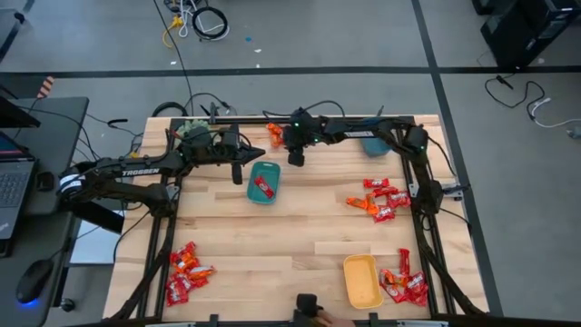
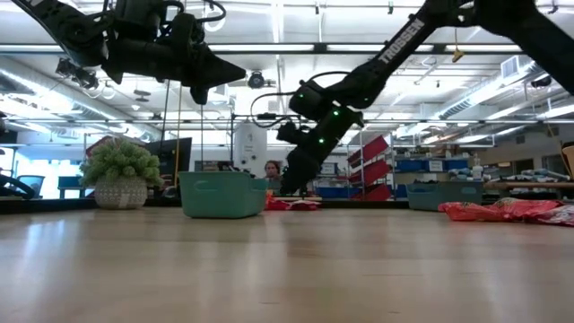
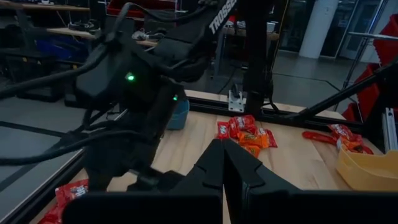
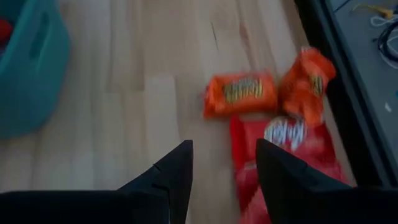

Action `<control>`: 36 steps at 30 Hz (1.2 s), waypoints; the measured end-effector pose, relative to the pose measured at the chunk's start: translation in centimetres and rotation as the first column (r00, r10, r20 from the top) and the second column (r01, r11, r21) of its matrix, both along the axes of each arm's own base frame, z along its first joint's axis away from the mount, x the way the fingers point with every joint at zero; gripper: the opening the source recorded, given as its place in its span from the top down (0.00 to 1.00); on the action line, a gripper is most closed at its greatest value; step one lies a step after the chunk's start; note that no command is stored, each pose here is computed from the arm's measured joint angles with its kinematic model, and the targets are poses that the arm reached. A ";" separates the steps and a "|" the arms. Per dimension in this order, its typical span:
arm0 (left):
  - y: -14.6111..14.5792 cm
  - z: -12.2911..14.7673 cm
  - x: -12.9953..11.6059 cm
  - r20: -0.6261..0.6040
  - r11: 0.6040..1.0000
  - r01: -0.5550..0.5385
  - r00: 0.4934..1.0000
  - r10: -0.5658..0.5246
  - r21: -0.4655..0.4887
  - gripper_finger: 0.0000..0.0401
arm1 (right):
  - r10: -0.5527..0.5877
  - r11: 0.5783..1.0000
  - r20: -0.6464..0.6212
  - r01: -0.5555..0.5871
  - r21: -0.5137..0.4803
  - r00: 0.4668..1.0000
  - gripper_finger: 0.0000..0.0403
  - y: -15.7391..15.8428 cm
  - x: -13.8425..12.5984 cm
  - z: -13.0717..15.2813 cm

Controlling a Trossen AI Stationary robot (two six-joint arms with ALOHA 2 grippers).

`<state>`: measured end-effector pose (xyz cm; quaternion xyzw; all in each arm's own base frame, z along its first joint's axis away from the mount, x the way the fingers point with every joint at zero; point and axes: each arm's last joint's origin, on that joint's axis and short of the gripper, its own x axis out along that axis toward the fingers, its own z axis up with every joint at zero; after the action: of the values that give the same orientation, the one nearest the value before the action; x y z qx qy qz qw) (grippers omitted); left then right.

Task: Sort candy
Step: Put the small red candy into the green bin

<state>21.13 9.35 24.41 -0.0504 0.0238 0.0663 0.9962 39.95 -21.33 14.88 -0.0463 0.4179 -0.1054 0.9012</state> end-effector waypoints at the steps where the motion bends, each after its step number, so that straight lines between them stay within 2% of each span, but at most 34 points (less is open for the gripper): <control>1: 0.0 0.0 0.0 -0.001 1.000 0.000 1.000 0.000 0.000 1.00 | -0.001 1.000 -0.010 0.001 0.005 1.000 0.60 -0.2 0.2 0.0; 6: 0.0 -0.3 0.0 -0.027 1.000 0.001 1.000 -0.001 0.003 1.00 | -0.009 0.999 -0.080 0.013 0.052 0.997 0.65 -1.2 0.5 -1.7; 14: 0.0 -0.5 0.0 -0.051 1.000 0.001 0.999 -0.001 0.000 1.00 | 0.021 0.996 -0.085 -0.014 0.085 0.996 0.79 -1.0 0.7 -2.1; 24: 0.0 -0.5 0.0 -0.048 1.000 0.002 0.999 -0.002 0.001 1.00 | 0.005 0.997 -0.112 0.005 0.081 0.994 0.80 -1.0 0.6 -1.8; 26: 0.0 -0.5 0.0 -0.046 1.000 0.001 0.999 -0.001 -0.001 1.00 | -0.010 0.996 -0.139 0.022 0.086 0.990 0.80 -0.8 0.2 -1.2; 30: 0.1 -0.3 0.0 -0.059 0.999 -0.033 0.998 0.031 -0.026 1.00 | -0.044 0.997 -0.158 0.054 0.062 0.986 0.79 -0.3 -0.9 2.2; 33: 0.6 0.4 0.2 -0.123 0.997 -0.071 0.990 0.065 -0.039 1.00 | -0.063 0.994 -0.202 0.080 0.078 0.977 0.79 0.5 -2.3 4.9; 36: 1.5 1.0 0.7 -0.215 0.995 -0.098 0.972 0.090 -0.027 1.00 | -0.073 0.987 -0.203 0.099 0.123 0.977 0.85 1.6 -3.7 7.4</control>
<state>21.78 10.81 25.39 -0.0625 0.1297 0.1178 0.9825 36.21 -19.77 22.24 0.0214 0.5129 -0.1114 0.8509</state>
